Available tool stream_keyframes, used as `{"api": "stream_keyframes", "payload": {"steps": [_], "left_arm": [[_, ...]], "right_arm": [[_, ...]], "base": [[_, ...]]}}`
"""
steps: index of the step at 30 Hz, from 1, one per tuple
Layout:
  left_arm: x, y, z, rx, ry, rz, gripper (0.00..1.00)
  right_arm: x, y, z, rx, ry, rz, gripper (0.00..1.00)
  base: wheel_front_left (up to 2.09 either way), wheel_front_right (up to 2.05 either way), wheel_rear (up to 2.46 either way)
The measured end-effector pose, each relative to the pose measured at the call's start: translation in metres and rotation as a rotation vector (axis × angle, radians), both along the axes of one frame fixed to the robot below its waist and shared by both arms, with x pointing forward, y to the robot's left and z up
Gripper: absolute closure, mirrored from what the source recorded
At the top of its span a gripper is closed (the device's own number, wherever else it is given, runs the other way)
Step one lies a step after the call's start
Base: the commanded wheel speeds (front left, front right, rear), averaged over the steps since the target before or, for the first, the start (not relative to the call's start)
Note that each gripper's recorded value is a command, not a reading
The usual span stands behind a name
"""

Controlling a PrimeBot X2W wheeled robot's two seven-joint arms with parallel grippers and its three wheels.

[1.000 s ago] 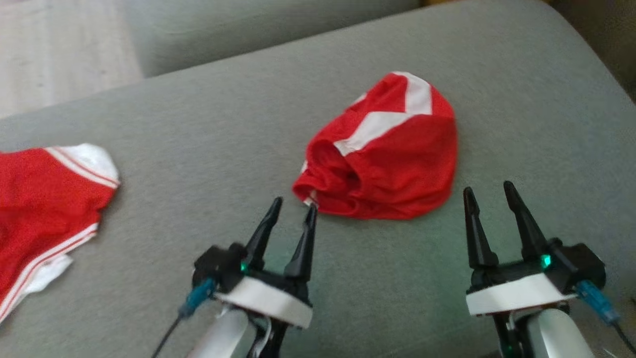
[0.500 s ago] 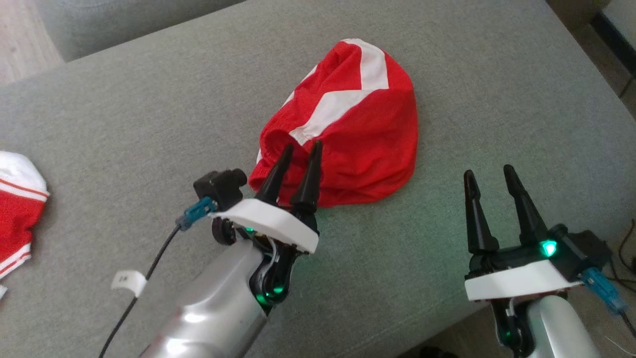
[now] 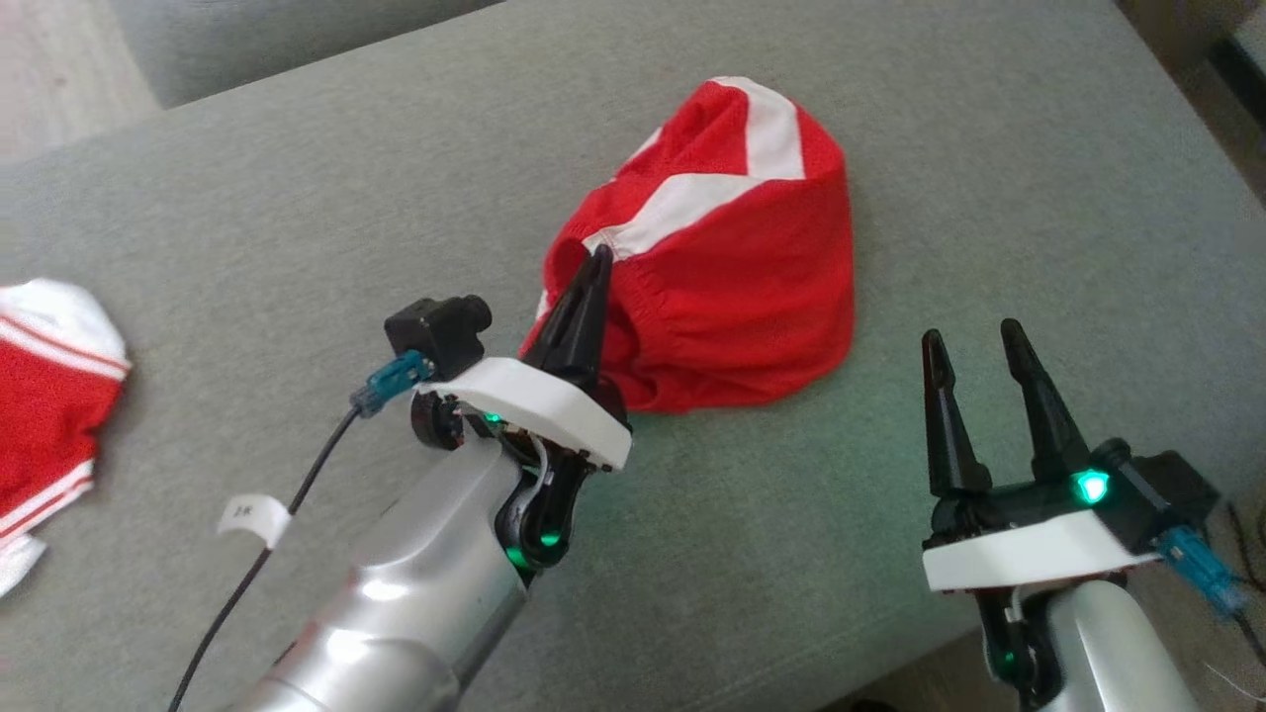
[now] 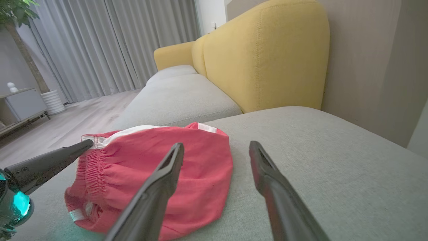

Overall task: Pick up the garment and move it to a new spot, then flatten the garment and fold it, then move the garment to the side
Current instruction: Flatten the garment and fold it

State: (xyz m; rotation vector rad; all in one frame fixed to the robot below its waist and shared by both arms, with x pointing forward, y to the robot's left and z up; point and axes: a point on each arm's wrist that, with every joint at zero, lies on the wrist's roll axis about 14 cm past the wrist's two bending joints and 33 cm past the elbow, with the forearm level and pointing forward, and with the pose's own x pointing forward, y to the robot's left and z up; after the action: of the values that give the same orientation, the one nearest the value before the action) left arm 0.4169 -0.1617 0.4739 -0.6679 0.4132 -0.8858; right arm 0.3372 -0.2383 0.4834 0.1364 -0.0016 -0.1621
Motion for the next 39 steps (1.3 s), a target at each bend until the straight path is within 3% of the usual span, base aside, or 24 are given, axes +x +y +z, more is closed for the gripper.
{"api": "stream_keyframes", "payload": {"steps": [8,12,18,23,28,34,39], "left_arm": [[-0.016,0.017,0.024,-0.079,-0.039,0.002,1.0],[-0.031,0.055,0.009,-0.046,-0.028,0.046,1.0],[-0.036,0.158,-0.017,0.117,-0.034,0.21,1.0],[-0.029,0.229,-0.004,0.224,-0.1,0.371,1.0],[-0.023,0.303,-0.011,0.509,-0.206,0.505,1.0],[-0.015,0.318,-0.008,0.554,-0.232,0.555,1.0],[-0.016,0.317,-0.011,0.543,-0.219,0.574,1.0]], "right_arm": [[0.014,0.013,0.004,0.014,-0.025,0.049,0.0],[0.022,0.019,0.002,0.025,-0.027,0.073,0.0],[0.038,0.042,-0.001,0.046,-0.029,0.146,0.0],[0.053,0.07,-0.005,0.081,-0.024,0.227,0.0],[0.057,0.119,-0.034,0.157,0.069,0.366,0.0],[0.075,0.17,-0.058,0.078,0.176,0.654,0.0],[0.1,0.18,-0.066,-0.026,0.255,0.759,0.0]], "base": [[0.0,0.0,0.0],[0.0,0.0,0.0],[0.0,0.0,0.0],[0.0,0.0,0.0],[0.0,0.0,0.0],[0.0,0.0,0.0],[0.0,0.0,0.0]]}}
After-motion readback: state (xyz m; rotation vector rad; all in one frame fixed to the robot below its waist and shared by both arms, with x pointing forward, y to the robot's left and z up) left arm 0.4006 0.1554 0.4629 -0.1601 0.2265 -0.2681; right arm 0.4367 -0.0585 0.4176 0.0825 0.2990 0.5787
